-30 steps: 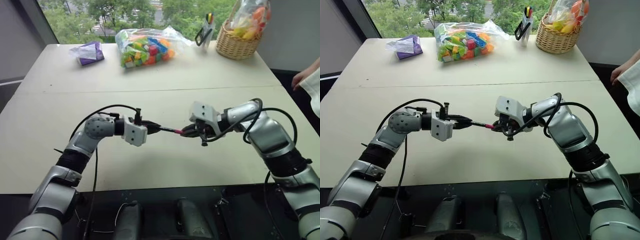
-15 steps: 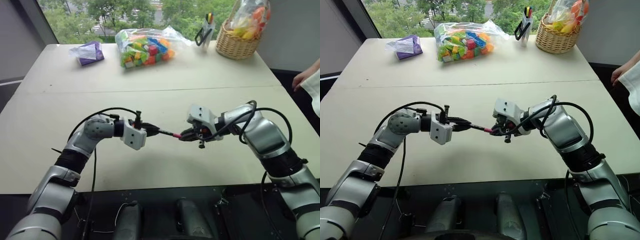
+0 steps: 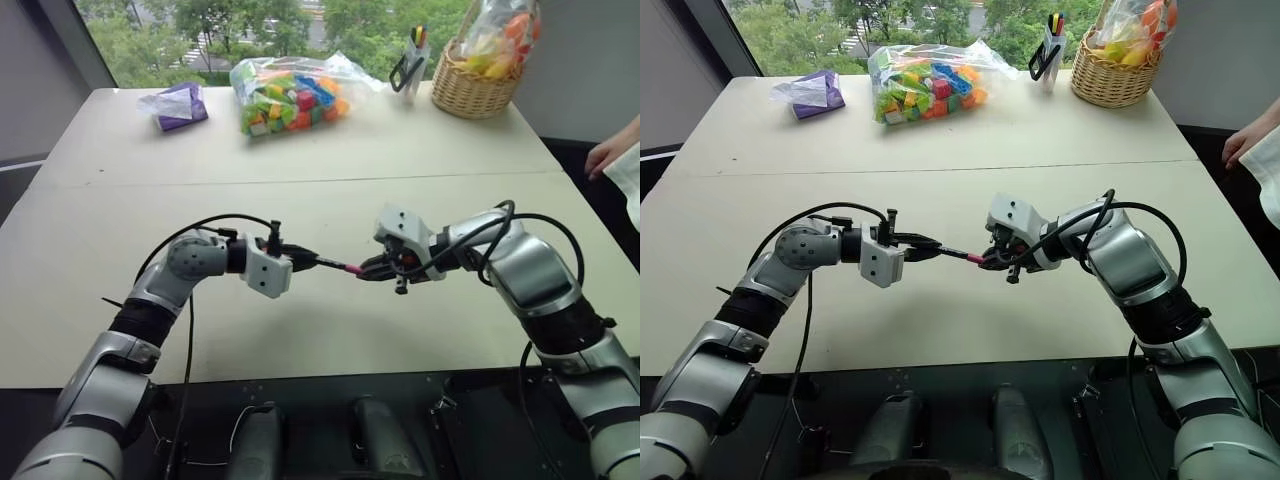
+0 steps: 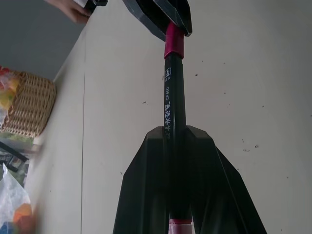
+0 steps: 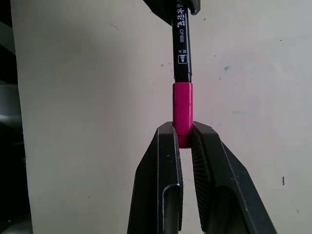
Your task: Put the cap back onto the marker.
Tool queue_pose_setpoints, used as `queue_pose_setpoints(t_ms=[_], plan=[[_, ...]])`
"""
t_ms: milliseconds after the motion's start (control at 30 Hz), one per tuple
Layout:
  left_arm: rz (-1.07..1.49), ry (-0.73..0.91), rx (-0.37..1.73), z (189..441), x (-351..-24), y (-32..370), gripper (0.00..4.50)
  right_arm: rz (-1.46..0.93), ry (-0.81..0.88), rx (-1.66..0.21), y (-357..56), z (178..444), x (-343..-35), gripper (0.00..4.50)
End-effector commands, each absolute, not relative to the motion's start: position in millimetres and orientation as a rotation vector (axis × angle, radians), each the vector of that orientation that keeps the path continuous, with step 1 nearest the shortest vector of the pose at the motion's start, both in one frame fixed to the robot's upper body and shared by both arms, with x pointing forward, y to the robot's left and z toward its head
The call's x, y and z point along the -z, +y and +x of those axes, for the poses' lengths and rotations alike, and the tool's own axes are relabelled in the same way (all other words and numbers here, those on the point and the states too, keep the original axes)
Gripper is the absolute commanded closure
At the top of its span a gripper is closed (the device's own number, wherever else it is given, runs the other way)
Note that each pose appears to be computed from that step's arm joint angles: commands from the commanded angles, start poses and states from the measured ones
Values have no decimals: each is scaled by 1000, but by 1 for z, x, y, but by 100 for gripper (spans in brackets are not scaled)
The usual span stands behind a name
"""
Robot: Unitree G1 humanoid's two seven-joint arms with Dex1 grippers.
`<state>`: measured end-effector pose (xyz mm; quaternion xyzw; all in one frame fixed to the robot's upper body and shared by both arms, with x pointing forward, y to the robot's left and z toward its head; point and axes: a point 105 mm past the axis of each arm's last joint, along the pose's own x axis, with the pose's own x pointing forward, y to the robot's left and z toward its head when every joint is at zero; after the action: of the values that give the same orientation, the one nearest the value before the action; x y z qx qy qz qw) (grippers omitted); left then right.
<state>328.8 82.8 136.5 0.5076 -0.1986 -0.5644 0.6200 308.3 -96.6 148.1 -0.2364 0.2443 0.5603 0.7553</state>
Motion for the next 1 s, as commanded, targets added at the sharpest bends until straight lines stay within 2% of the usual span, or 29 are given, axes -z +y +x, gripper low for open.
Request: queue_pose_setpoints(t_ms=[33,733,1000], plan=[[1152,-510,1227,337,-156,80,450,-523,430,-1429,-62,282,-165,442],[1181,-543,1236,335,-155,75,450,-370,487,-1467,-49,272,-169,442],[1188,-556,1224,335,-158,76,450,-402,535,-1392,-59,284,-154,442]])
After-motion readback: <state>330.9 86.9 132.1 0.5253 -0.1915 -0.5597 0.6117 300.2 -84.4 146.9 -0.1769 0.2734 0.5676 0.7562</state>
